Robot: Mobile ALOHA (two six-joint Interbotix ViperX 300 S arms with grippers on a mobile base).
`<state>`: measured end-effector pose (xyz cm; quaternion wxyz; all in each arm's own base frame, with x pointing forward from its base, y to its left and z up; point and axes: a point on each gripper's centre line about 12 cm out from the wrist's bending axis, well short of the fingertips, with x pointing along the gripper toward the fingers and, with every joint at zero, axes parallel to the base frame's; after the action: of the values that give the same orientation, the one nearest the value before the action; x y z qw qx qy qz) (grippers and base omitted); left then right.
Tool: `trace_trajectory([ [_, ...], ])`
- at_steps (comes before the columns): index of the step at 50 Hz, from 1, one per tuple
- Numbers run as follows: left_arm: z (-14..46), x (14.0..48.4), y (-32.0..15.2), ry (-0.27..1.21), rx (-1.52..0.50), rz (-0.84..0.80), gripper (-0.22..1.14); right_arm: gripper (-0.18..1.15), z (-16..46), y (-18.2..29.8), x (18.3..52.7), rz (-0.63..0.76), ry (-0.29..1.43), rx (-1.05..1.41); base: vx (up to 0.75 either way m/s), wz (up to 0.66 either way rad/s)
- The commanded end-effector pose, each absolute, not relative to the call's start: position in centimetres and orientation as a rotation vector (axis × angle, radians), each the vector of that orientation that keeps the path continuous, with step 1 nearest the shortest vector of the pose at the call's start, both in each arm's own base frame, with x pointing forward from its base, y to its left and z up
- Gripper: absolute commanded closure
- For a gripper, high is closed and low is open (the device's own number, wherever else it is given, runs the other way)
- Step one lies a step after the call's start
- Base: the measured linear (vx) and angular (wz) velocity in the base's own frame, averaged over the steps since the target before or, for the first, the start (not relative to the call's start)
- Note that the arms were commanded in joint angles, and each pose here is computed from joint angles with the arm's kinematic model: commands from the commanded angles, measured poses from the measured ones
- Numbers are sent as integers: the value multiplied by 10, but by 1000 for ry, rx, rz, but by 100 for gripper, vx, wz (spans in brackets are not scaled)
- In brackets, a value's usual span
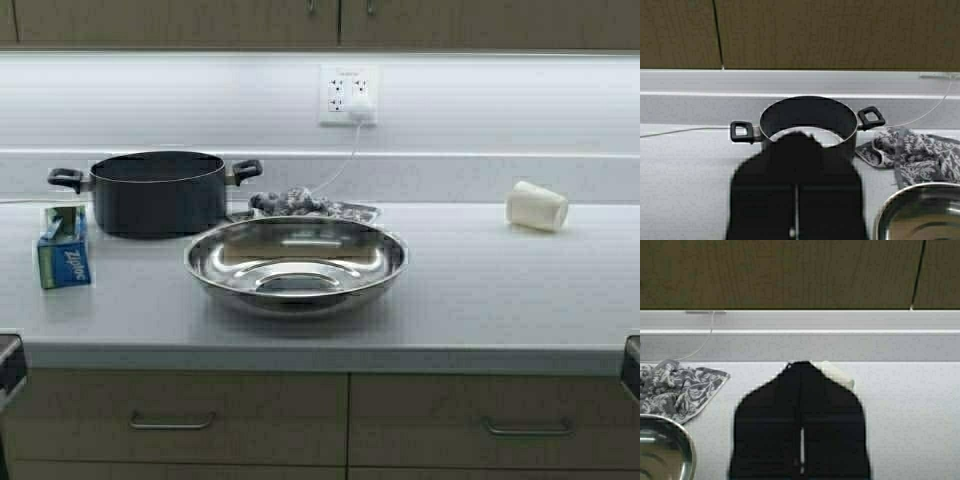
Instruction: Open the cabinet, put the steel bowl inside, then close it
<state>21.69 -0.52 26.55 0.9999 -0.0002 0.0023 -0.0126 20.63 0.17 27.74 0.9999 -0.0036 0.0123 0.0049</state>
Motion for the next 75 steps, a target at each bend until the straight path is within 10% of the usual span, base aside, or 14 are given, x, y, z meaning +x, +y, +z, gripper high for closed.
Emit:
trace_trajectory([
  [1,264,216,-5,2,-5,-24,89,92,285,3,210,16,9,-18,29,-3],
  [17,269,217,-12,-23,-1,-56,80,84,284,11,213,53,9,1,24,-5],
  [28,273,213,-51,-62,3,-241,-19,-15,279,63,216,289,27,10,16,0],
  [48,259,241,-160,-51,41,-581,-10,-5,293,166,253,551,-41,79,9,4],
  [75,264,328,-273,-243,-84,-348,-10,-4,320,224,328,119,-115,38,1,1],
])
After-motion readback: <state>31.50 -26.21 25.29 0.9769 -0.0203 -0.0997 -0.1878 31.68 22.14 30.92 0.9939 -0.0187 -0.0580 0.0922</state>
